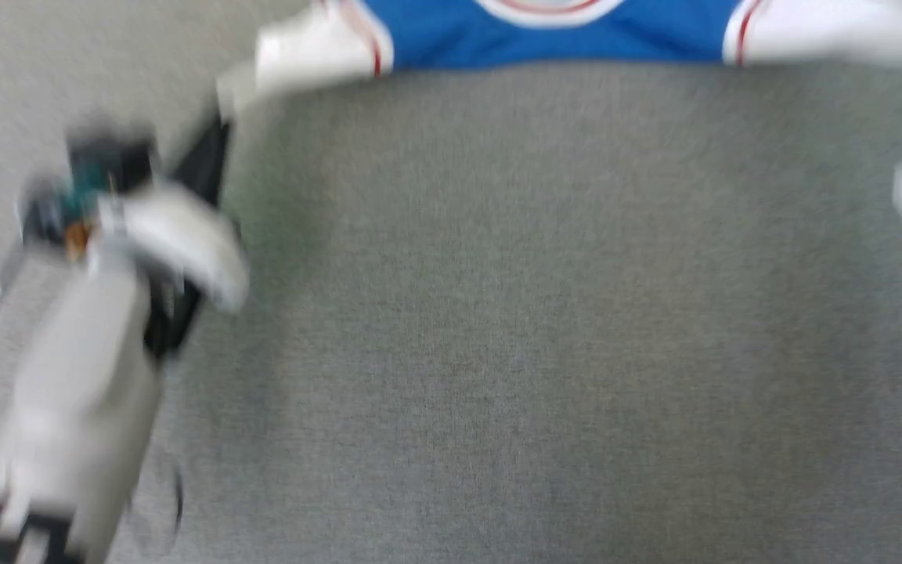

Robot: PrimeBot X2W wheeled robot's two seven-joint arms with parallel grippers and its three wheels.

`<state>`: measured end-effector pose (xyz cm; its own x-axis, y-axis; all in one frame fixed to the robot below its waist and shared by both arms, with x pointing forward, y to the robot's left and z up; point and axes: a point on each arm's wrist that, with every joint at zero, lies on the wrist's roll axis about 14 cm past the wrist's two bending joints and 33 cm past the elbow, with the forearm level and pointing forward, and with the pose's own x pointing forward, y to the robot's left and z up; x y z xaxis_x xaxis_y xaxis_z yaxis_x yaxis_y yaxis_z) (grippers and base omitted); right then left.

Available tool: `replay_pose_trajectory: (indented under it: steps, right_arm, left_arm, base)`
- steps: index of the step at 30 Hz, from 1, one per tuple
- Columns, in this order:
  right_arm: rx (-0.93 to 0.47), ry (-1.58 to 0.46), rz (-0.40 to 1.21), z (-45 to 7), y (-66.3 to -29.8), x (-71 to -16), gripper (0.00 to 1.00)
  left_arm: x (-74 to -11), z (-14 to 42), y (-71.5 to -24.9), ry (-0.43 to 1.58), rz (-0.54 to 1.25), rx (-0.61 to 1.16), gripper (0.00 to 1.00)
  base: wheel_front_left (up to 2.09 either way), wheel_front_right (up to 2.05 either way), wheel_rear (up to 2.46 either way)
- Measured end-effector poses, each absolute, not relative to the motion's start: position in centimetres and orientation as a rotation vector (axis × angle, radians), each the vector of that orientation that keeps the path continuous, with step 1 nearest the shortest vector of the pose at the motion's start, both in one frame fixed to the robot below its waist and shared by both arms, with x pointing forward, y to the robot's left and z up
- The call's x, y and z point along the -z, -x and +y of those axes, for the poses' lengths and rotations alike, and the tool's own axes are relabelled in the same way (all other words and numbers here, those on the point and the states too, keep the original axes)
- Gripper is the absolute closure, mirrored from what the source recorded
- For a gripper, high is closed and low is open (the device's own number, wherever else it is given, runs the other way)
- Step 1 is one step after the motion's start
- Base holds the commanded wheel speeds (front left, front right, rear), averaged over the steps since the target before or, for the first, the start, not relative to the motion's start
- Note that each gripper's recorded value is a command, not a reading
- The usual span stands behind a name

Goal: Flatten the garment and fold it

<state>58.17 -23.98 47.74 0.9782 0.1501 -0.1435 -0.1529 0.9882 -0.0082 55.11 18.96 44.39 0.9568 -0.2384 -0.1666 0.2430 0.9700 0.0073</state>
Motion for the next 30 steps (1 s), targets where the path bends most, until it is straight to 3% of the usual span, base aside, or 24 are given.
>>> replay_pose_trajectory:
  steps: [6, 12, 22, 30]
  right_arm:
    - [-0.122, 0.013, 0.334, -27.7, -48.6, -44.0, 1.00]
    - [-0.069, 0.068, 0.471, -31.4, -41.5, -42.0, 1.00]
    - [-0.073, 0.052, 0.563, -31.3, -35.2, -41.2, 1.00]
    - [-0.078, 0.013, 0.807, -31.2, -30.2, -38.2, 1.00]
  left_arm:
    - [-41.6, 21.1, -45.9, 0.004, 0.339, 0.251, 1.00]
    - [-41.9, 22.8, -40.1, -0.014, 0.413, 0.231, 1.00]
    - [-41.2, 21.8, -31.7, 0.058, 0.528, 0.244, 1.00]
    - [-39.5, 19.5, -26.6, 0.074, 0.683, 0.318, 1.00]
  base:
    - [0.00, 0.00, 0.00]
    - [0.00, 0.00, 0.00]
    - [0.00, 0.00, 0.00]
    - [0.00, 0.00, 0.00]
